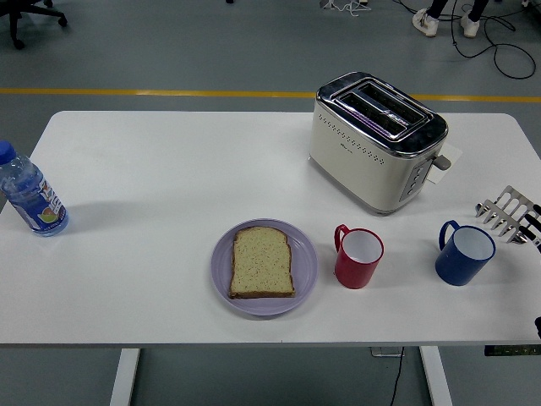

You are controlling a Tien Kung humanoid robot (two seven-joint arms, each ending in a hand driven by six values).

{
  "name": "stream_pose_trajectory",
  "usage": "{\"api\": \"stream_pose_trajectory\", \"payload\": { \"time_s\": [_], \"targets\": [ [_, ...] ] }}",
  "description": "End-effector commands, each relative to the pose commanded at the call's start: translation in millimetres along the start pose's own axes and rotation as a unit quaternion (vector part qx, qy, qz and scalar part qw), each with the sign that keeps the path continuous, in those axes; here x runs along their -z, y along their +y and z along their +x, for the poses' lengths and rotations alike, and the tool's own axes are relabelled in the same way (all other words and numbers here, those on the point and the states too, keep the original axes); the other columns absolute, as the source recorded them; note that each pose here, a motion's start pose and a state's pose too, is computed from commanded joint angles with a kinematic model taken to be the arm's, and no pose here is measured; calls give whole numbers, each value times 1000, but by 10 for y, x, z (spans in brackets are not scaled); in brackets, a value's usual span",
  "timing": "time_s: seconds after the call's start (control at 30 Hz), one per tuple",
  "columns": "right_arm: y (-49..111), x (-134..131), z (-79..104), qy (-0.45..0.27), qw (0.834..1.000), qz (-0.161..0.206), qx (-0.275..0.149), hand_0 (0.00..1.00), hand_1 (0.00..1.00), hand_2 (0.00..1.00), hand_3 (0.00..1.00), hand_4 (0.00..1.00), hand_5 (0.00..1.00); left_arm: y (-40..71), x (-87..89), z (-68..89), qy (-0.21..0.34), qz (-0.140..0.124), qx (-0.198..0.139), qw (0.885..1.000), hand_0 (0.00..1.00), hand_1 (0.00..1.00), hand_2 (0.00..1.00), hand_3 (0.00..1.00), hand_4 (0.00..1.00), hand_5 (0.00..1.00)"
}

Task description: Pick up the cup,pour liquid into bread,place the cup on the desk

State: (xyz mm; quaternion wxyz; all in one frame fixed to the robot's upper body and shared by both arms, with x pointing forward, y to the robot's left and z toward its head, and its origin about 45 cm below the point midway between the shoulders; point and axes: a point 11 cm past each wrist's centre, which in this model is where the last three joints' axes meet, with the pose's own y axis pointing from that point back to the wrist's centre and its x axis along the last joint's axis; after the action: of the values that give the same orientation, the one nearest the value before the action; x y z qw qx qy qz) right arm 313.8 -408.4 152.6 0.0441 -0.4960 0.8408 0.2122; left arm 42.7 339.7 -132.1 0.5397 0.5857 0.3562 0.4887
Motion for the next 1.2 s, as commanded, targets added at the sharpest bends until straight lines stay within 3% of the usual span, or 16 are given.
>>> {"api": "stream_pose_trajectory", "payload": {
  "time_s": [1.2],
  "targets": [
    [-15, -17, -42, -15, 1000, -1, 6, 677, 654, 674, 615, 468, 437, 0, -28, 26, 3, -2, -2, 1000, 641, 649, 665, 566, 332, 838]
  ]
}}
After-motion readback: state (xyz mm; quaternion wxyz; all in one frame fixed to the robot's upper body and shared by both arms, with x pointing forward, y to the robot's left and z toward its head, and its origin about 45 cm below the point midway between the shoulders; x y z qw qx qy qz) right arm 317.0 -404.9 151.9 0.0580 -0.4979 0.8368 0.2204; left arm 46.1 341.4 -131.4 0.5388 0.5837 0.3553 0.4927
